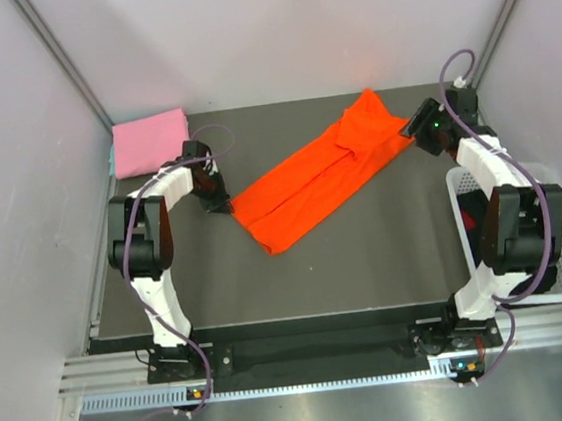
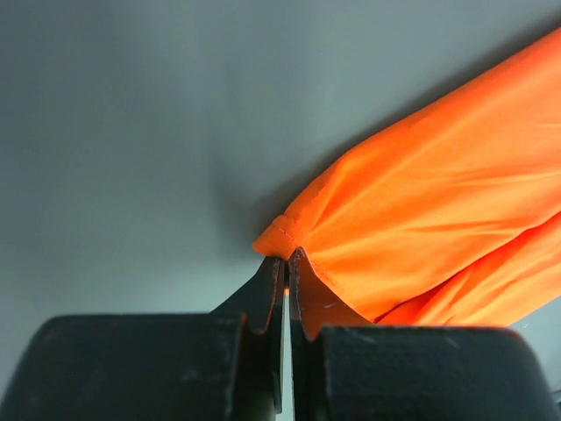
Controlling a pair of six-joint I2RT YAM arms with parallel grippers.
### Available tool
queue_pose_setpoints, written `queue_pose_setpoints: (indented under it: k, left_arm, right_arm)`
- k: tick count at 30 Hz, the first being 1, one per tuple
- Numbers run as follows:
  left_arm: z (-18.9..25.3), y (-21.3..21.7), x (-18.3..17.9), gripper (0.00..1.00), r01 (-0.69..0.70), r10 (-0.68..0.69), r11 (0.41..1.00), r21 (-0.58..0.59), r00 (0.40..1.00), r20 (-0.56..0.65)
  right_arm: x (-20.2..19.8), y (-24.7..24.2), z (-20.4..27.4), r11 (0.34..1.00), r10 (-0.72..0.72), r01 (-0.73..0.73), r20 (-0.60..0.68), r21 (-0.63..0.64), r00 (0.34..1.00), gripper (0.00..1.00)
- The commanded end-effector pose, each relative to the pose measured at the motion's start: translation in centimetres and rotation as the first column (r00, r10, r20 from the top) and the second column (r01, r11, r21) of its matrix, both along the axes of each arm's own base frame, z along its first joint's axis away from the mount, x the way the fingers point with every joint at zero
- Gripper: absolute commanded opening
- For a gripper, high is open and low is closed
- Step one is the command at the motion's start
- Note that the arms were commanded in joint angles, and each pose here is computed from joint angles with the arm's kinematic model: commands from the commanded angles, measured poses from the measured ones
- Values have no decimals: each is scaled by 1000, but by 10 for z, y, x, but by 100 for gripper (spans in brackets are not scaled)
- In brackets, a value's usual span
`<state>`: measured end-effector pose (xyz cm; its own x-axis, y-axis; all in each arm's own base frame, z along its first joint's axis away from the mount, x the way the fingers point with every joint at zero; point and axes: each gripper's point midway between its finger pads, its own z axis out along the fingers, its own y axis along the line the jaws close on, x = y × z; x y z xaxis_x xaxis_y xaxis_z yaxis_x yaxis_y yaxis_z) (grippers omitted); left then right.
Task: Fold and stack the t-shirts
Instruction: Fold the tshirt
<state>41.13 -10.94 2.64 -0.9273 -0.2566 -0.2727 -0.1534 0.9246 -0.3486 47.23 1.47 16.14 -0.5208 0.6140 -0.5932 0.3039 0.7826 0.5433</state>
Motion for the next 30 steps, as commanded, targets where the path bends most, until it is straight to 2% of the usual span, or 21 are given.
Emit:
queue_pose_setpoints:
  k: [1,3,4,9,11,12,16,17,18,19,22,25,26,27,29,30]
  left_arm:
    - [13,21,-50,0,-71,79,994,84,993,-93]
    - [12,28,-67,0,-99,112,989,112,987,-112]
    - [3,29,-89,0,-106,123,988,114,980,-157]
    - [13,17,-144,0,-109,110,994,12,983,-145]
    - [14,13,-168,0,-117,115,993,-6,982,-148]
    - [15,14,-171,0,-131,134,991,27,982,-131]
    - [36,-16,-181,0,-140,127,986,-94,982,-137]
    - [36,-18,-183,1,-154,137,983,-104,979,-149]
    - [37,-17,-182,5,-158,143,982,-101,979,-144]
    - [32,-6,-185,8,-186,179,982,-39,973,-147]
    - [30,9,-190,11,-215,219,976,40,966,-141]
    - [35,29,-185,22,-256,272,955,149,957,-102]
    - [36,43,-182,24,-281,302,935,217,951,-68]
    - [44,48,-175,32,-295,313,925,238,949,-42]
    - [51,60,-171,35,-315,337,900,301,941,-24]
    - [60,59,-161,36,-323,336,900,294,942,5]
  right_arm:
    - [-29,29,3,997,77,-77,-2,16,997,59]
    - [-41,41,6,995,97,-98,17,30,995,58]
    - [-49,42,-6,995,99,-99,2,31,995,58]
    - [-70,71,-20,983,178,-179,25,44,984,60]
    - [-65,74,-27,979,195,-198,68,45,978,61]
    - [-59,74,-27,979,197,-201,90,34,976,62]
    - [-17,73,-38,971,239,-240,60,8,969,64]
    - [-4,72,-29,969,246,-247,71,11,967,64]
    - [-4,70,-45,970,243,-244,30,18,969,64]
    - [6,69,-52,969,244,-244,11,29,970,63]
    - [25,64,-62,970,238,-238,2,41,971,63]
    - [45,46,-68,976,205,-205,11,76,979,63]
    - [49,45,-69,976,199,-199,12,86,980,63]
    - [57,42,-65,977,191,-193,26,90,981,63]
    - [66,42,-73,977,181,-182,19,108,983,63]
    - [74,42,-67,977,177,-180,35,111,983,63]
